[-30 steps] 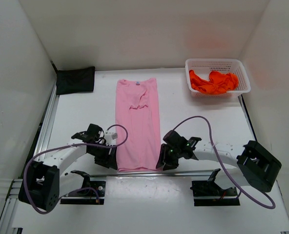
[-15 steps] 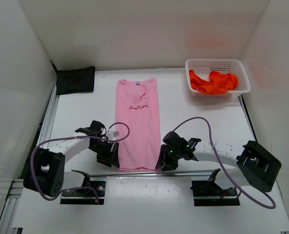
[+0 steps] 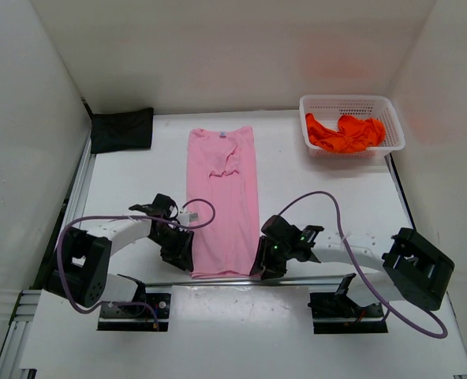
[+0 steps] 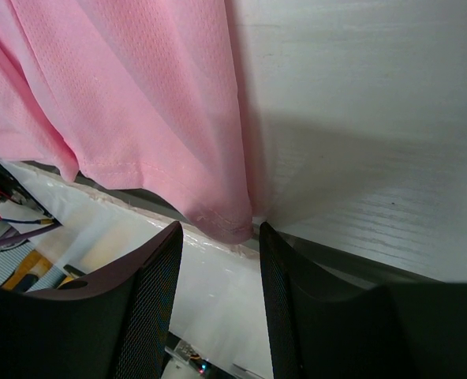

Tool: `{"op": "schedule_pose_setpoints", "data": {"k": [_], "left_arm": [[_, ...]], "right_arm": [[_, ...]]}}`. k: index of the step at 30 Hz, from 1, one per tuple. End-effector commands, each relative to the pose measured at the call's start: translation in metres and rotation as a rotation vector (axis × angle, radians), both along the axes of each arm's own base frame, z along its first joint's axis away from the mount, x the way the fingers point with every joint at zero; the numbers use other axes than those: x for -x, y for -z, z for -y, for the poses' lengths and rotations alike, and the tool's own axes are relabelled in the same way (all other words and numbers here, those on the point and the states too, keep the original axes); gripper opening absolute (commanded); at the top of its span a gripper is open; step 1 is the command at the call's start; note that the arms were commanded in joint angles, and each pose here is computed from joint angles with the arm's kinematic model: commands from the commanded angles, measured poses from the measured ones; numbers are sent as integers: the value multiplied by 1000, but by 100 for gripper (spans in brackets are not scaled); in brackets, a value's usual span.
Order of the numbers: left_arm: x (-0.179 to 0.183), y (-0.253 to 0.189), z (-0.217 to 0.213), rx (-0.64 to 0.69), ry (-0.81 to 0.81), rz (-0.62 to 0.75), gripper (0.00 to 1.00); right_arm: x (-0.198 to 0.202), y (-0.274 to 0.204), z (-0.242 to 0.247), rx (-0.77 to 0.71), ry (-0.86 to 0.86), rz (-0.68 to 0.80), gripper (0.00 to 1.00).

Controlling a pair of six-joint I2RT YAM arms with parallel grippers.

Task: Fold and stack the t-shirts
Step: Grab the bottom of the folded rectangular tshirt with both arms, then fold the folded rectangular tshirt in 1/3 of the way

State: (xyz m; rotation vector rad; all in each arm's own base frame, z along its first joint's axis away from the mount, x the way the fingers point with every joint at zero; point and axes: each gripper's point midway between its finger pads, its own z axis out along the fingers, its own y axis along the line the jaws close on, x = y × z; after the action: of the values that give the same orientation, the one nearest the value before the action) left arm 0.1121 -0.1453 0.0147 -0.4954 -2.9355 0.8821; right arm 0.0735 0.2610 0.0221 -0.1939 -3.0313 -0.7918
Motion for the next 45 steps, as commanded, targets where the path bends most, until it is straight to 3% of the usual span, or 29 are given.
{"op": "schedule_pose_setpoints", "data": {"k": [1,8,13,19,24,31,36,45], "left_arm": [[-15,30,-21,-135,35,108,45],[-31,27,-15,-121,31,147,17],[-32,22,-9,-92,42,157,10],[-39,9,-1,-40,42,203,10],[-54,-14,3,-42,38,240,10],[-87,-60,2,-62,-3,296,10],[-151,-104,-12,-36,-133,414,10],[-233,-120,-24,-40,-218,466,10]], "right_arm": [[-2,2,-2,4,18,6,49],[-6,1,-6,9,22,13,44],[-10,1,-12,11,6,21,37],[-13,-6,-23,-9,-33,24,1],[-27,-29,-23,6,-83,126,0],[-85,-84,-24,-4,-77,284,0],[-142,-107,-23,-3,-52,352,0],[-231,-119,-23,20,-28,391,0]]}}
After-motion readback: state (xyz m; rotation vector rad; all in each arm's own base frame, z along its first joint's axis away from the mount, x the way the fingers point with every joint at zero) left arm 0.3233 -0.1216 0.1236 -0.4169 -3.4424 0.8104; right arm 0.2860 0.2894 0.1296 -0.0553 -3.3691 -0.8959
